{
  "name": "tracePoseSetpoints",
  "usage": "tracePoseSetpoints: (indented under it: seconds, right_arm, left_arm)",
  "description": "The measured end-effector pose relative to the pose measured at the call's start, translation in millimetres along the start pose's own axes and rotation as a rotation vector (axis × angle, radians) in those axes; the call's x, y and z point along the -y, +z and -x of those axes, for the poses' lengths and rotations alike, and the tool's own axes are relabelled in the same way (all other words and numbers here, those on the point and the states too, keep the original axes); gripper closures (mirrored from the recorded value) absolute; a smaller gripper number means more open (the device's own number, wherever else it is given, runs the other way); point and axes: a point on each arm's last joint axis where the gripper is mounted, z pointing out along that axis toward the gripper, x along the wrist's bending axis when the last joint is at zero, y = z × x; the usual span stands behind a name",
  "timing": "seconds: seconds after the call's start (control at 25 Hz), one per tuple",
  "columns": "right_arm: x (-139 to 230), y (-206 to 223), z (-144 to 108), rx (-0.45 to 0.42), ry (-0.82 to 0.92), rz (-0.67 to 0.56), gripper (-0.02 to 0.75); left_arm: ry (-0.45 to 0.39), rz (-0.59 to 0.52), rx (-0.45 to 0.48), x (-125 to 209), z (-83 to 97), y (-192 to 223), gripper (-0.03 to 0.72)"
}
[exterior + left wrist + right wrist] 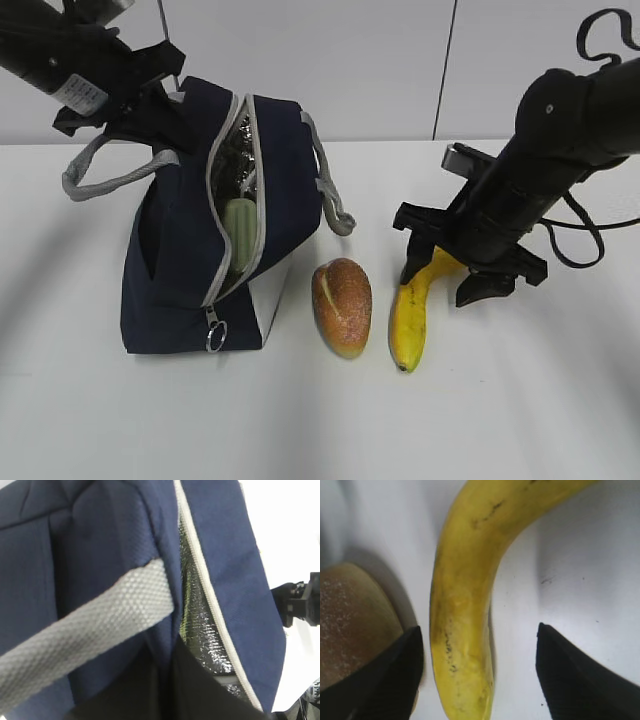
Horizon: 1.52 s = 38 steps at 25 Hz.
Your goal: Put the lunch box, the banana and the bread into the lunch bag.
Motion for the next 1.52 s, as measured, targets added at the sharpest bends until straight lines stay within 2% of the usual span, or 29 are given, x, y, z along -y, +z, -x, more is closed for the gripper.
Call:
tracePoseSetpoints:
  seconds: [0.52, 0.64, 0.88, 1.2, 1.36, 1.52]
  right_arm:
    - [-12, 27, -1, -0.047, 0.088, 0.03, 0.198]
    - [-13, 28, -2, -0.05, 0.092, 0.035, 0.251]
    - [-14, 28, -2, -0.052, 0.092, 0.041, 0.438]
    - [-16, 25, -3, -0.035, 0.055, 0.037, 0.45]
    - [-24, 1, -9, 0.016, -0.067, 0.036, 0.451]
    - [-38, -43, -23, 0.04, -0.193, 0.088, 0.451]
  left_arm:
    - [0.001, 0.0, -0.001, 0, -0.1, 0, 0.69]
    - [0.001, 0.0, -0.001, 0, -0.1, 0, 0.69]
    - [0.001, 0.0, -0.001, 0, -0.1, 0, 0.69]
    - [0.001, 0.0, -0.001, 0, -0.1, 0, 0.69]
    - [0.001, 0.0, -0.001, 0, -0.1, 0, 0.69]
    - [0.001, 0.0, -0.001, 0, -0.1, 0, 0.69]
